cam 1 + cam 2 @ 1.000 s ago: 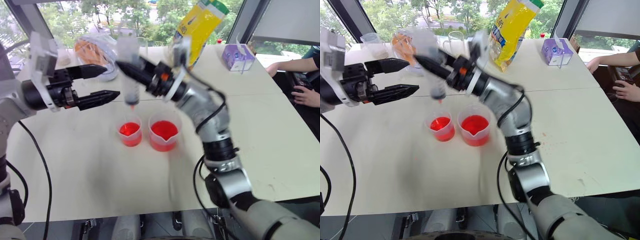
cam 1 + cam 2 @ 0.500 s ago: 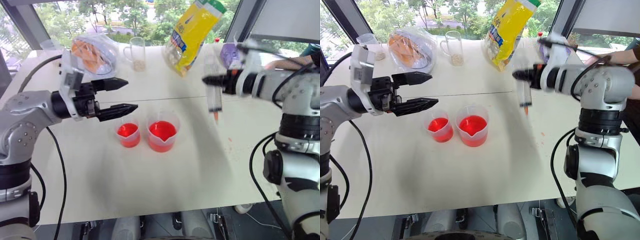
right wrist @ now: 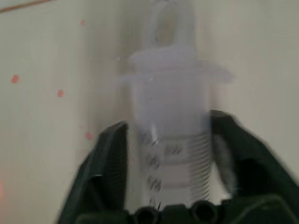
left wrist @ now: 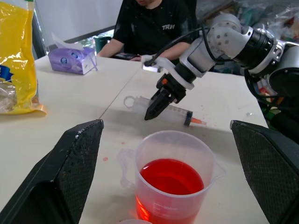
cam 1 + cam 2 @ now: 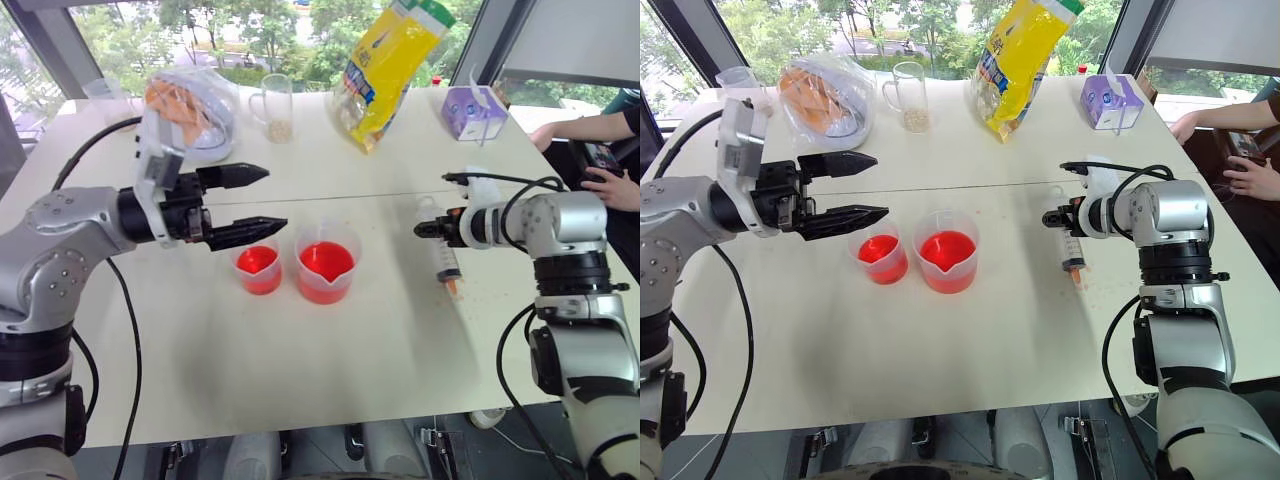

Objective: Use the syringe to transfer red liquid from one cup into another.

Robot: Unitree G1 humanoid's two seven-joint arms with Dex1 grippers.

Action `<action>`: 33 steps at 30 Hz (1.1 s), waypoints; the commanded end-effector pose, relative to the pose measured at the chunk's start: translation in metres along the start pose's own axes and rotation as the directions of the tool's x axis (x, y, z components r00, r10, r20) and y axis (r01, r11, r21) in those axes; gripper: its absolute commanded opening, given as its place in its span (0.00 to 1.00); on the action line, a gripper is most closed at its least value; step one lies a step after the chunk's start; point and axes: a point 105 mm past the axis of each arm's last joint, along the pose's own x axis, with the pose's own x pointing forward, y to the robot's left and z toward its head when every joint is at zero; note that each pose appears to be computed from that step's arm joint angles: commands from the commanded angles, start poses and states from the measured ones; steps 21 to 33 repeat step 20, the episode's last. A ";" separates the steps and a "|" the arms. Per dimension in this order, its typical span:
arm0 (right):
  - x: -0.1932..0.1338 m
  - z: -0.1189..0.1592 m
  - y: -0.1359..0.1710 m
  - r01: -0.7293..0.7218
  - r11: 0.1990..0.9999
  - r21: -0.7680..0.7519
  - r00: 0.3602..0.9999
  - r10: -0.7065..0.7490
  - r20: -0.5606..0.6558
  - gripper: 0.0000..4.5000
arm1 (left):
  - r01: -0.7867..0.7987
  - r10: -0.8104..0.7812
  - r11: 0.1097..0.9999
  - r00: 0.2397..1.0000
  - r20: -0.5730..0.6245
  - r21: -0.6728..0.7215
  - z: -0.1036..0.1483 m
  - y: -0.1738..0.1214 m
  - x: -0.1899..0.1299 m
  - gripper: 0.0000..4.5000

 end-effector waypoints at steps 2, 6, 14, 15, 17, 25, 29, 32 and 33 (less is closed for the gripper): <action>-0.009 0.013 0.001 -0.009 1.000 -0.027 0.999 0.010 0.052 0.99 | 0.018 -0.019 0.999 1.000 0.016 0.036 0.010 -0.008 0.001 1.00; -0.032 0.031 0.006 -0.017 0.988 -0.154 0.990 0.038 0.134 0.99 | 0.028 -0.028 0.999 1.000 0.005 0.026 0.009 -0.011 -0.001 1.00; -0.111 0.037 0.056 -0.220 0.853 -0.473 0.917 0.346 0.196 0.99 | 0.008 -0.007 1.000 0.999 -0.046 0.029 0.008 -0.008 -0.014 1.00; -0.118 0.034 0.061 -0.234 0.836 -0.497 0.910 0.368 0.191 0.99 | 0.009 -0.007 1.000 0.999 -0.051 0.027 0.008 -0.008 -0.015 1.00; -0.129 0.029 0.069 -0.262 0.801 -0.538 0.894 0.411 0.177 0.99 | 0.011 -0.009 1.000 0.998 -0.057 0.024 0.007 -0.009 -0.016 1.00; -0.144 0.017 0.082 -0.328 0.738 -0.590 0.855 0.497 0.146 0.99 | 0.005 -0.004 1.000 0.998 -0.067 0.015 0.006 -0.007 -0.018 1.00; -0.144 0.017 0.082 -0.328 0.738 -0.590 0.855 0.497 0.146 0.99 | 0.005 -0.004 1.000 0.998 -0.067 0.015 0.006 -0.007 -0.018 1.00; -0.144 0.017 0.082 -0.328 0.738 -0.590 0.855 0.497 0.146 0.99 | 0.005 -0.004 1.000 0.998 -0.067 0.015 0.006 -0.007 -0.018 1.00; -0.144 0.017 0.082 -0.328 0.738 -0.590 0.855 0.497 0.146 0.99 | 0.005 -0.004 1.000 0.998 -0.067 0.015 0.006 -0.007 -0.018 1.00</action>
